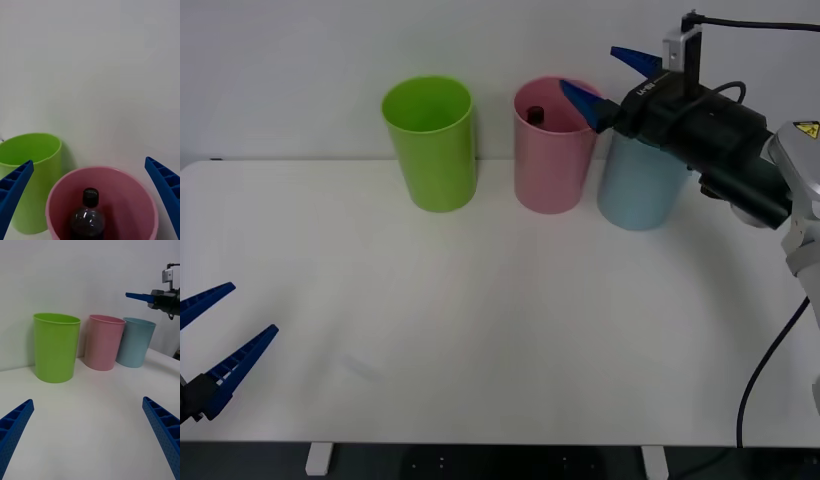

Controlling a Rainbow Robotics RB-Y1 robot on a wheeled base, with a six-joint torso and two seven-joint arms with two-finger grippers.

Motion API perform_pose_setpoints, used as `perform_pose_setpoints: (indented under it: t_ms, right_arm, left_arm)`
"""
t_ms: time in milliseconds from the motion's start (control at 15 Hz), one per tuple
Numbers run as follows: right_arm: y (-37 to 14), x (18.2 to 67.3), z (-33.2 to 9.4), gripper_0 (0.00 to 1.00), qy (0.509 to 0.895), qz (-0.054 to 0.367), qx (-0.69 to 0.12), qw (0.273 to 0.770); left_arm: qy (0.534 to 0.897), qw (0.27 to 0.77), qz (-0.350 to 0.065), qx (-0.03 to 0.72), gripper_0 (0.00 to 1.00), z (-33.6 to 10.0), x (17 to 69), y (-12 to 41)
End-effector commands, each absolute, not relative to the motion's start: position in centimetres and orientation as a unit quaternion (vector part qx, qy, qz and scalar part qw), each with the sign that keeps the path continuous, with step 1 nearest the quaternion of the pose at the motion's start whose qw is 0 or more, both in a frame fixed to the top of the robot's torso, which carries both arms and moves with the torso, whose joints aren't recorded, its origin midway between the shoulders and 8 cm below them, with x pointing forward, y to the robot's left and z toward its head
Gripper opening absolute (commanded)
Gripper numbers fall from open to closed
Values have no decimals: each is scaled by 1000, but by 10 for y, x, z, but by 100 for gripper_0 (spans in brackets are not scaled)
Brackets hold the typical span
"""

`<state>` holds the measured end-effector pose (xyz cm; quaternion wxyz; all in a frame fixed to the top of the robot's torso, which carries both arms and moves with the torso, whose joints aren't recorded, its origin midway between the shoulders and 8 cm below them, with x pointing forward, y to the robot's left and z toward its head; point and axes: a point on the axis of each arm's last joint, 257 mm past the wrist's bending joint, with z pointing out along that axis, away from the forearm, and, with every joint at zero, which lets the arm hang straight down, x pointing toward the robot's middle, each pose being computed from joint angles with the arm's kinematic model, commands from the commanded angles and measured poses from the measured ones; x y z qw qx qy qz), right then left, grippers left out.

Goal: Grasp the object on the table and drop it into the matching bin: aluminum can to the light blue bin, PET bottle to the pink bin.

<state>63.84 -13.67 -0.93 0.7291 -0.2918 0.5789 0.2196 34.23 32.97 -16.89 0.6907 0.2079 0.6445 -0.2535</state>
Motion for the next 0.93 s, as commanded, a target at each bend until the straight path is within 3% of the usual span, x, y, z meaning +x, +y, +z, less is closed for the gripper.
perform_pose_setpoints:
  t_ms: [67,933]
  right_arm:
    - [-152,604,-26,100,574,225,-303,727]
    - [-243,511,-99,100,594,194,-326,709]
  left_arm:
    - [645,691,-253,208,100,-169,342,330]
    - [645,691,-253,208,100,-169,342,330]
